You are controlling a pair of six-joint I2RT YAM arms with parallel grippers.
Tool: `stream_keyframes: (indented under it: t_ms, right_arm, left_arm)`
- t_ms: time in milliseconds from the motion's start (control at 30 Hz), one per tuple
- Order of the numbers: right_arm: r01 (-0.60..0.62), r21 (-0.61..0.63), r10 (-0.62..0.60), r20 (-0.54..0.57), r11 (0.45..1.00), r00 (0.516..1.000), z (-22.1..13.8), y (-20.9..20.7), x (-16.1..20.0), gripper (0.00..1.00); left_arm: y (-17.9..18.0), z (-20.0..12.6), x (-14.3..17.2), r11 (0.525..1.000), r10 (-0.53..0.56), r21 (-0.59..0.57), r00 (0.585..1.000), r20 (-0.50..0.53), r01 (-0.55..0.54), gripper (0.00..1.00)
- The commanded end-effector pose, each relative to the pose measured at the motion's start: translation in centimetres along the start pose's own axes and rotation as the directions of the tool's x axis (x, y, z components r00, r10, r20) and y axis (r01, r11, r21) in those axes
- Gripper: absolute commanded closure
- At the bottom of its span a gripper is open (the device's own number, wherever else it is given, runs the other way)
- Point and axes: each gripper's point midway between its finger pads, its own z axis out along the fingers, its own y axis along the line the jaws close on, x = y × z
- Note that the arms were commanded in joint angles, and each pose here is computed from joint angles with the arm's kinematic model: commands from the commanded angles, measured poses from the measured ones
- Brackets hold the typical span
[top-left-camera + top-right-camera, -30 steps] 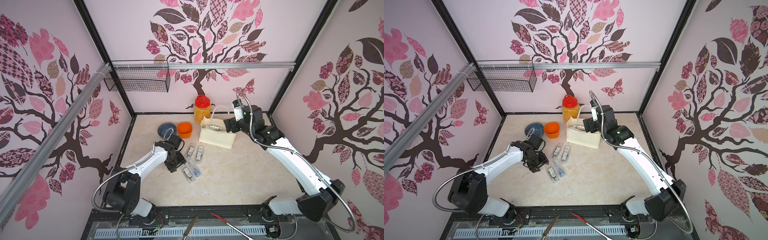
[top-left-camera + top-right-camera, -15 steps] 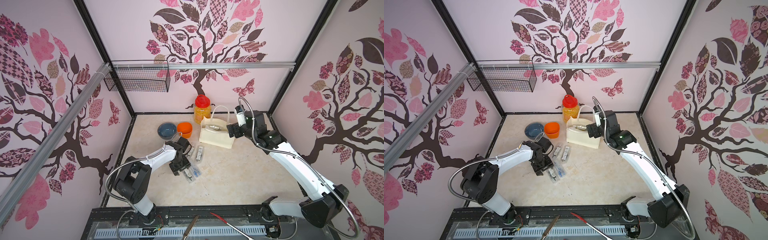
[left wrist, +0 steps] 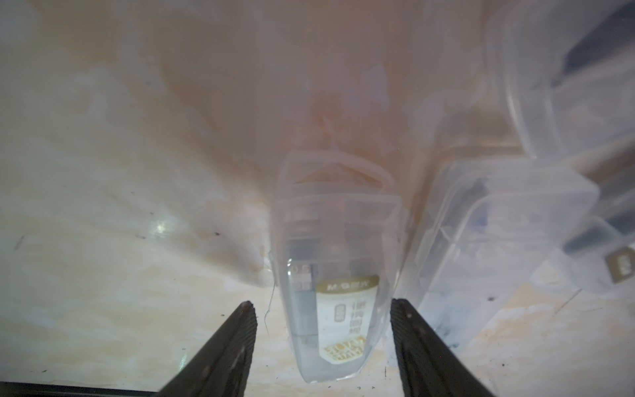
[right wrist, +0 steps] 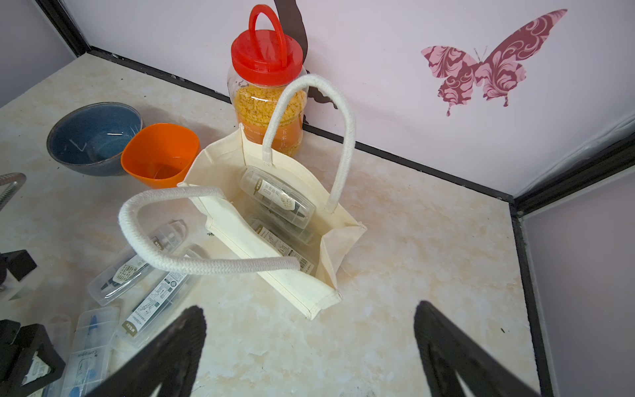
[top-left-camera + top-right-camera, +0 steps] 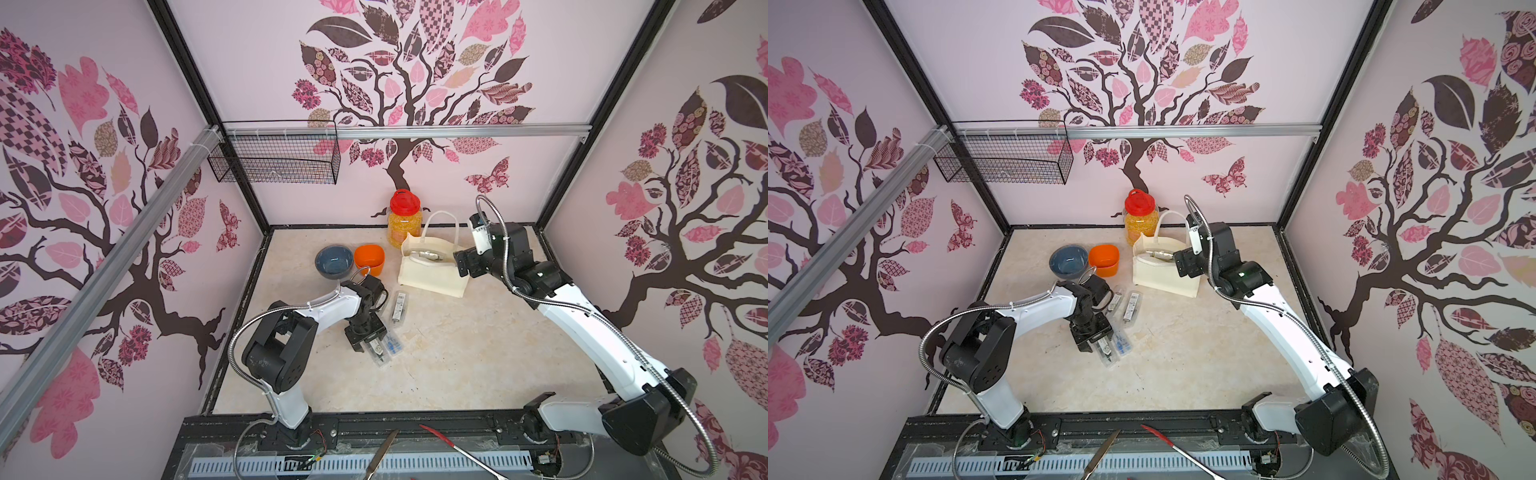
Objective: Put the compass set into the canvas bag
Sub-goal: Pick up the compass set at the center of the board.
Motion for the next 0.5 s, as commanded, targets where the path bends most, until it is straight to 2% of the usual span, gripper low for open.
stream_keyframes:
  t_ms: [0,467]
  right_arm:
    - [-0.002,0.001,0.002,0.061,1.0,0.998,-1.7,-0.4,-1.4,0.03]
    - [0.0,0.006,-0.001,0.067,1.0,0.998,-1.6,-0.5,-1.5,0.03]
  left_arm:
    - [-1.2,-0.3,-0.2,1.0,0.021,0.02,1.0,-0.003,-0.021,0.34]
    - [-0.8,1.0,0.1,1.0,0.009,-0.005,0.999,-0.035,-0.009,0.42]
